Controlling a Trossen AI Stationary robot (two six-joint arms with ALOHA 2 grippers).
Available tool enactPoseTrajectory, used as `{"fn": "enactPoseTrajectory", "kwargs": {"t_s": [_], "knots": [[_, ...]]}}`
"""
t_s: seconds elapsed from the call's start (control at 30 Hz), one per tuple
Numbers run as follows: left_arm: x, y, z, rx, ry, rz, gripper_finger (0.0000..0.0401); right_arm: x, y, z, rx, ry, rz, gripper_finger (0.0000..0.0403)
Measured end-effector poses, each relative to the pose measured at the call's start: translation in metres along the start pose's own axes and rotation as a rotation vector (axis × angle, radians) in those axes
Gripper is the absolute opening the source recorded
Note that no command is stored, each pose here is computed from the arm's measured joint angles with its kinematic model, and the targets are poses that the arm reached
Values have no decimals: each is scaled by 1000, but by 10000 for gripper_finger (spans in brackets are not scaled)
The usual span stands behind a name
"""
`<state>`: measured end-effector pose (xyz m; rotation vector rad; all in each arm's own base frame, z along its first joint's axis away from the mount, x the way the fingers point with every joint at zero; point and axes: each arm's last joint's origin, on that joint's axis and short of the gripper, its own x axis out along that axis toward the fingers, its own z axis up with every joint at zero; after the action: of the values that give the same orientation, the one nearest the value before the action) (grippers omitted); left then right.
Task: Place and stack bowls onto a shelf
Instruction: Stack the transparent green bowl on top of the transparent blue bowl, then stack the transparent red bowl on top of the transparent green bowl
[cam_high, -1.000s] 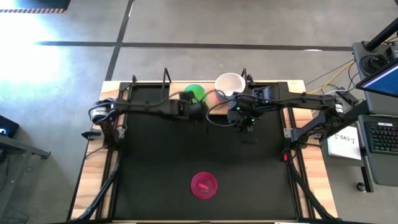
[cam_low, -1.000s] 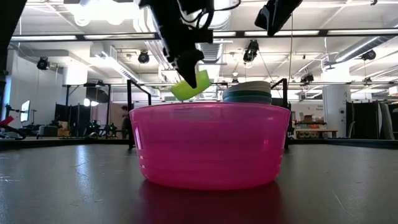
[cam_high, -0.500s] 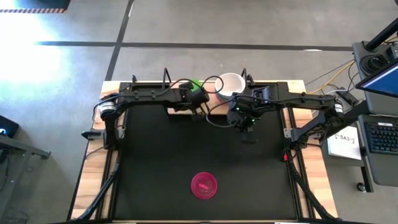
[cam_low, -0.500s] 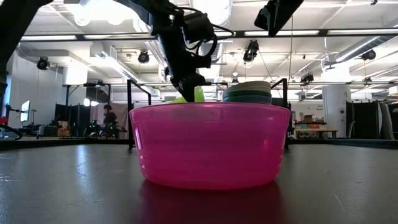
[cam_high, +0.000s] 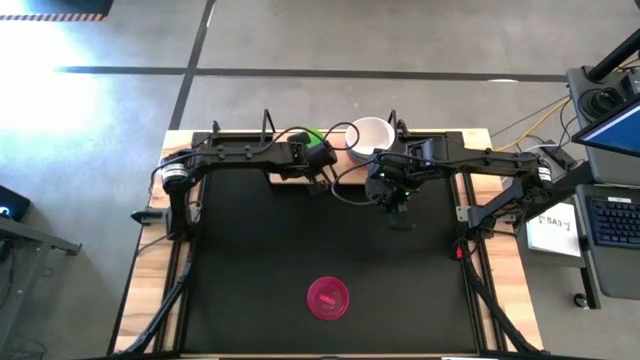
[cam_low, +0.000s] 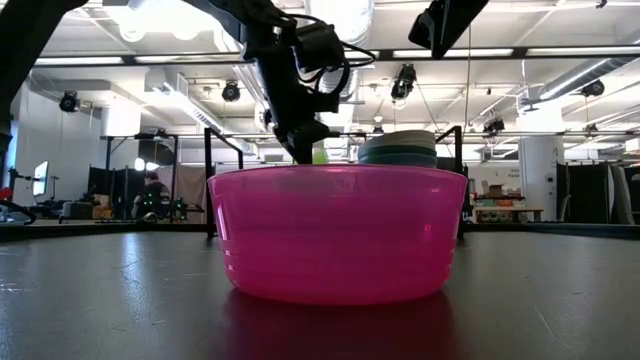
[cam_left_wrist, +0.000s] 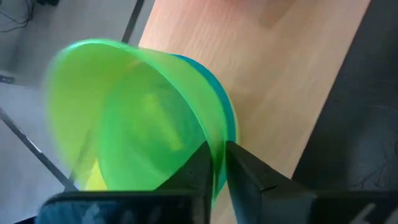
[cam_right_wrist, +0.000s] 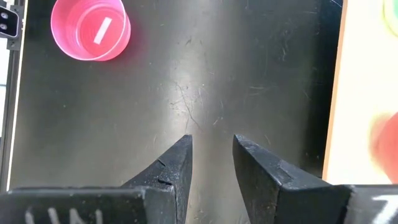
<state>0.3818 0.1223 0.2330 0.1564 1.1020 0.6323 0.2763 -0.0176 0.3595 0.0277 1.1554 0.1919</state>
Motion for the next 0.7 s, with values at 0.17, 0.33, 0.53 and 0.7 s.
{"fn": "enactPoseTrajectory", "kwargs": {"t_s": [0.17,0.33,0.53,0.7], "knots": [[1,2,-1,-3,6,4,78,0,0,0,0,0,0,105],[-1,4,0,-8,7,41,132,0,0,0,0,0,0,105],[-14,5,7,-21,-1,101,159,0,0,0,21,6,1,105],[-38,-13,8,-21,-21,21,160,0,1,-5,75,49,7,105]]}}
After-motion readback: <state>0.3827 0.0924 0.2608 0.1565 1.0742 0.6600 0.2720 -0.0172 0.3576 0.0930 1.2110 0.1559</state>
